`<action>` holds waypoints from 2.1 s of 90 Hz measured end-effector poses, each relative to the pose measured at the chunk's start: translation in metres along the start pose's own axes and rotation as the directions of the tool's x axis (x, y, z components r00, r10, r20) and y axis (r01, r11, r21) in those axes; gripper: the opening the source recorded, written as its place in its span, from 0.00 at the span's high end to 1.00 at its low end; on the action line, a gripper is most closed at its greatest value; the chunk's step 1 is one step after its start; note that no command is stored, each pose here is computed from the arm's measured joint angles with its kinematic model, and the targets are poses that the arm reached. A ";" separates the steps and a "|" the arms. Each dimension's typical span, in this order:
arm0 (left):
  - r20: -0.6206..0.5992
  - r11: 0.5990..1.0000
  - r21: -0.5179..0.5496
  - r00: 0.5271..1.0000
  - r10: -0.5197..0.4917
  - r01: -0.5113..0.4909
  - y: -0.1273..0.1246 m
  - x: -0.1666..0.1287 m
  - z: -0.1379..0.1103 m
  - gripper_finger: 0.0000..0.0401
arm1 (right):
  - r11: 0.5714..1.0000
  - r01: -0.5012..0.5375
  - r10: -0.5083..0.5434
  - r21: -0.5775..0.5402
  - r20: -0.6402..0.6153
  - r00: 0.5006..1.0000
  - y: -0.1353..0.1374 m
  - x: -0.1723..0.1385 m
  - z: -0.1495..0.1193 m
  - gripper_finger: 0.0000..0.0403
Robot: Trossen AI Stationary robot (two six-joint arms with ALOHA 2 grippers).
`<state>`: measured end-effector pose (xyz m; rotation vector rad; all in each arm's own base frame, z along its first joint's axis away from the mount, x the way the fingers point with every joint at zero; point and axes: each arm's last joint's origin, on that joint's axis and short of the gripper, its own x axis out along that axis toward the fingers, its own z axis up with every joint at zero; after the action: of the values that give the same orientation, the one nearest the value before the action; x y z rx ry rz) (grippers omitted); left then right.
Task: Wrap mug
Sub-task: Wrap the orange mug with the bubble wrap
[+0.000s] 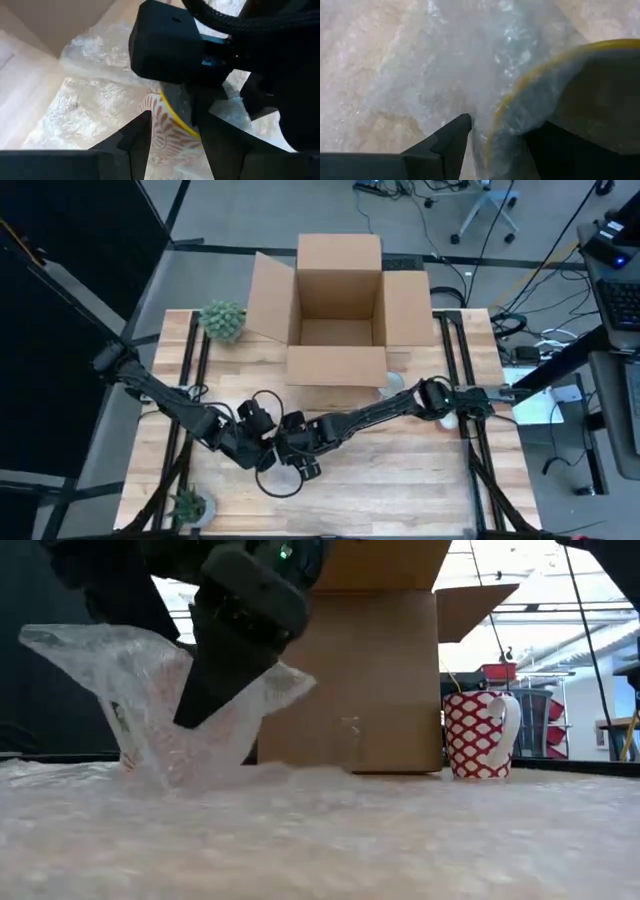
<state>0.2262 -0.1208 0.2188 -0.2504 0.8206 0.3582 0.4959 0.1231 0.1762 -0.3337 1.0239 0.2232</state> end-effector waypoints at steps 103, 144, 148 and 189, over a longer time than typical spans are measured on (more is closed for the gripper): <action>0.004 1.000 0.010 1.000 0.021 -0.021 0.026 -0.047 -0.003 0.63 | 0.965 0.074 -0.086 -0.253 -0.035 0.996 -0.031 -0.005 -0.003 0.96; 0.001 0.999 0.025 1.000 0.030 -0.030 0.027 -0.047 -0.004 0.63 | 0.969 0.111 -0.115 -0.222 -0.003 0.993 -0.037 -0.053 0.005 0.97; -0.002 0.999 0.027 0.999 0.034 -0.033 0.027 -0.047 -0.004 0.63 | 0.972 0.111 -0.115 -0.206 -0.005 0.993 -0.038 -0.066 0.005 0.97; 0.006 1.000 0.009 1.000 0.024 -0.024 0.026 -0.047 -0.003 0.63 | 0.985 -0.173 0.162 -0.012 -0.297 0.941 0.006 -0.106 -0.024 0.97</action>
<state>0.1839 -0.1078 0.2496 -0.2313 0.8203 0.3773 0.4213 0.1165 0.2551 -0.3203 1.3470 0.3546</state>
